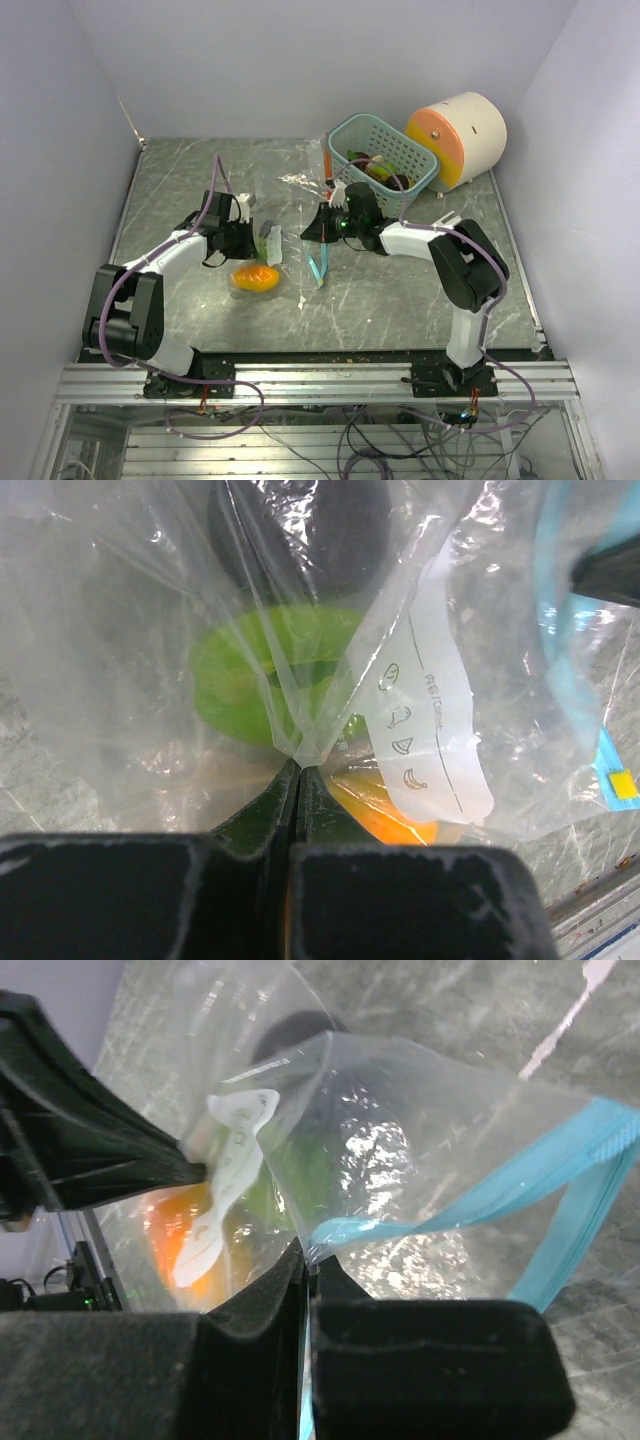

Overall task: Open the zip-top bag and remove the fake food
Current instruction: Pick up the fake fruit from the zipper food storage bag.

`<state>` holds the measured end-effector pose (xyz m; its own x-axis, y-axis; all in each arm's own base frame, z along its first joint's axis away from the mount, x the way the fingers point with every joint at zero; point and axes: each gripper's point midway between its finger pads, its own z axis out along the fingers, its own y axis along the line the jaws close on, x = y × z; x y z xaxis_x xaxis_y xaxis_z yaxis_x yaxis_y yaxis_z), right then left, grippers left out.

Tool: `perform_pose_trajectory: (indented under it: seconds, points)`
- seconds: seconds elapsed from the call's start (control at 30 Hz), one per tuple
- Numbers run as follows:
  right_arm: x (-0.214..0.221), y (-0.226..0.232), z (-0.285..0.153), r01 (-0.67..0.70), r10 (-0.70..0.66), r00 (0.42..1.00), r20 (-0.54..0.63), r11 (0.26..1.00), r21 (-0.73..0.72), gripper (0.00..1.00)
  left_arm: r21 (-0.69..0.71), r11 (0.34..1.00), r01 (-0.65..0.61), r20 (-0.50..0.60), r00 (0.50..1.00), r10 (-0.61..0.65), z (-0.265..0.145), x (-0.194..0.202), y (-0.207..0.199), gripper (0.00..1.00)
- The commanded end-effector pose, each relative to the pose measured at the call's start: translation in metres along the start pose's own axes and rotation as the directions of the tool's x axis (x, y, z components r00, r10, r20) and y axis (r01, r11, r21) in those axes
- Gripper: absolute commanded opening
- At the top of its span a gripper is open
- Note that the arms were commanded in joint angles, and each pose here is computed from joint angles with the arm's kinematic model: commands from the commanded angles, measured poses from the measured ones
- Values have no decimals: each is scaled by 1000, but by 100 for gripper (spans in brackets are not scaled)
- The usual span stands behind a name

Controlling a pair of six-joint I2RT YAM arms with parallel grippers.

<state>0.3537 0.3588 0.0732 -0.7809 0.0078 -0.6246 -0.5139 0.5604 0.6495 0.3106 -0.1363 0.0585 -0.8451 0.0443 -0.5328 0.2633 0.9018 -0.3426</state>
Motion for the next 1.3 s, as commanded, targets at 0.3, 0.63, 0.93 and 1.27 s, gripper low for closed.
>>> perform_pose_trajectory:
  seconds: [0.3, 0.63, 0.93, 1.27]
  points:
    - [-43, 60, -40, -7, 25, 991, 128, 991, -136, 0, -9, 1000, -18, 19, 1000, 18, -1, -5, 0, 7]
    - [-31, 31, -40, 17, -17, 997, 72, 1000, 4, 41, -16, 1000, -18, 18, 1000, 19, -3, -4, 1, 7]
    - [-8, -23, -75, -60, 45, 996, 77, 978, 202, 37, -13, 1000, -18, 15, 1000, 18, -1, -4, 0, 7]
    - [-7, -31, -52, -102, 92, 993, 71, 982, 156, 0, -5, 1000, -12, 5, 1000, 12, 2, -2, 0, 7]
